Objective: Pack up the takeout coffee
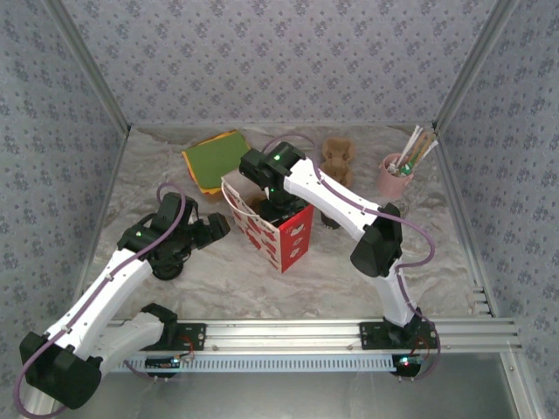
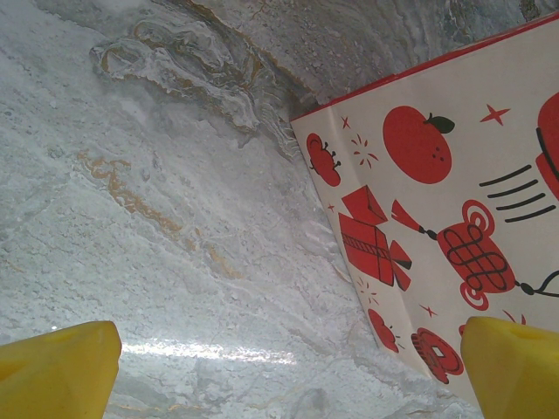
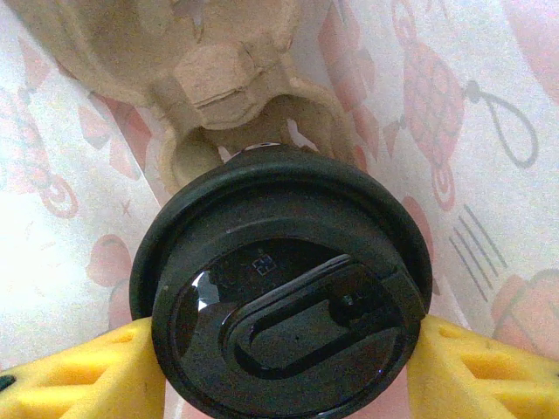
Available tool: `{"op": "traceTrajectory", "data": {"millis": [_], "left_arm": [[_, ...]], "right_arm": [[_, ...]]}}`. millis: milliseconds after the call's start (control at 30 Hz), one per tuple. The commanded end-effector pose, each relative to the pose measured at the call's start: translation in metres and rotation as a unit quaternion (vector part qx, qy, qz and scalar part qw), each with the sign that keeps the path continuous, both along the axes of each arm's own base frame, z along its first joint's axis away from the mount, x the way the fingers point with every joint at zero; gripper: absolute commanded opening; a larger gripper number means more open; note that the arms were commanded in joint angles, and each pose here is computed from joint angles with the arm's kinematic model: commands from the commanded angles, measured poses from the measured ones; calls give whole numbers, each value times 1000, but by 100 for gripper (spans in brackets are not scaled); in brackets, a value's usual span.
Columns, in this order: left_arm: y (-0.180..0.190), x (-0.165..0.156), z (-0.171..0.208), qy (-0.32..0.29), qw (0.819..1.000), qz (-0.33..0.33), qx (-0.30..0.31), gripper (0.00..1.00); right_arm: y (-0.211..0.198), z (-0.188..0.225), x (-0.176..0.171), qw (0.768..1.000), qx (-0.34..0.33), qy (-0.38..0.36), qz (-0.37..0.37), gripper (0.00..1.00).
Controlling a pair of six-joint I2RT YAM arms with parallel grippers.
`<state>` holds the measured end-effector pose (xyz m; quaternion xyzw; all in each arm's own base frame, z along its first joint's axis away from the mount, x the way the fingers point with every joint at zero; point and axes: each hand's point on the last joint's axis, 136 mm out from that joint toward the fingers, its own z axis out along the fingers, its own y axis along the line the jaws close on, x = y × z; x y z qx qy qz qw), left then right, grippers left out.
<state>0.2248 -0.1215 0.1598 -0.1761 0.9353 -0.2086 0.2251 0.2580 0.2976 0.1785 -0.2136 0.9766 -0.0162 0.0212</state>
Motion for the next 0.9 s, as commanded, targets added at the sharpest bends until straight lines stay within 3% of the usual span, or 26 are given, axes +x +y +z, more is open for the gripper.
{"op": "traceTrajectory", "data": {"millis": [0,867], "left_arm": [[-2,0,6,-7,1000,-6,-6,100],[-4,4,4,-6,1000,-9,-5,100]], "right_arm": [[1,6,0,1000,4,-1,-2,64],[1,7,4,1000,8,-2,-5,64]]}}
